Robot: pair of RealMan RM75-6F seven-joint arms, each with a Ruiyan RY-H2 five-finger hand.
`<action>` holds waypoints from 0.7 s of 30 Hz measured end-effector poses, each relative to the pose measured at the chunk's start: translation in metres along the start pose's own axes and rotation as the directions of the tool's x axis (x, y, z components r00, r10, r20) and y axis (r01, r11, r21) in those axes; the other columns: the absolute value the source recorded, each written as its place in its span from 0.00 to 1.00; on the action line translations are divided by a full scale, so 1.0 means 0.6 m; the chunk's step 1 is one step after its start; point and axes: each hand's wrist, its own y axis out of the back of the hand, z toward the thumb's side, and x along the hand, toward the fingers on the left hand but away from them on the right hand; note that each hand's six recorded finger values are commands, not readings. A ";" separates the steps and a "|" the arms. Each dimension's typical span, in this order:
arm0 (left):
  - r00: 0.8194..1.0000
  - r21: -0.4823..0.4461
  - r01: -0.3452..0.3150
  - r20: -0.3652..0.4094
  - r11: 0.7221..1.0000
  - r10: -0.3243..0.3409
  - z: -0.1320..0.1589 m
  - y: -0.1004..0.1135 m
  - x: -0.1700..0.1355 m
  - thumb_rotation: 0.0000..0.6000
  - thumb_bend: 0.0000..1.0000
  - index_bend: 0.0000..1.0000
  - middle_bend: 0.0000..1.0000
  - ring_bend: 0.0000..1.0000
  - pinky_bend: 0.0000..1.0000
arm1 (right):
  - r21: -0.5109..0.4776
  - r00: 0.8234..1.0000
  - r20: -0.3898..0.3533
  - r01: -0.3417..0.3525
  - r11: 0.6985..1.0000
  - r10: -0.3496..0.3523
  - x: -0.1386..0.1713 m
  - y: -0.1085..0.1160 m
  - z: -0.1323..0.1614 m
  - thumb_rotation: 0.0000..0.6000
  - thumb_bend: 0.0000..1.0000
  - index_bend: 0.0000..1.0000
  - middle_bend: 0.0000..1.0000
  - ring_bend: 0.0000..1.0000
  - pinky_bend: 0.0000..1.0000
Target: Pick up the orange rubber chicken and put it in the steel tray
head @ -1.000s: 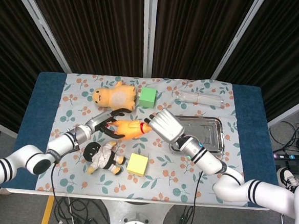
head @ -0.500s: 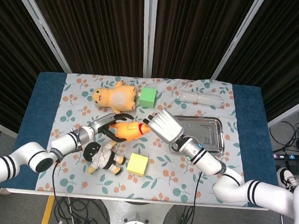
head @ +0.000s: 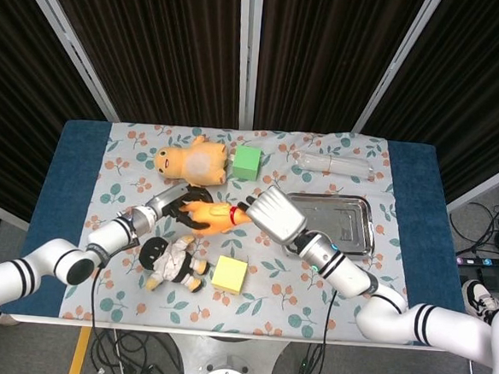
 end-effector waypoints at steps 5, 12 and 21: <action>0.998 0.009 -0.064 0.012 0.998 0.064 -0.003 0.014 0.006 1.00 0.67 0.90 0.99 0.93 0.97 | 0.000 1.000 -0.014 0.002 1.000 -0.002 0.006 0.003 0.008 1.00 0.36 0.94 0.73 0.70 0.97; 0.994 -0.006 -0.114 0.001 0.993 0.114 -0.007 0.021 0.006 1.00 0.68 0.90 0.99 0.93 0.97 | 0.009 1.000 -0.010 -0.001 1.000 0.001 0.005 0.003 0.003 1.00 0.36 0.94 0.73 0.70 0.97; 0.995 0.030 -0.096 0.019 0.995 0.095 -0.003 0.013 -0.015 1.00 0.41 0.35 0.42 0.36 0.53 | -0.004 1.000 0.029 0.000 1.000 0.000 0.012 -0.003 -0.018 1.00 0.36 0.94 0.73 0.70 0.97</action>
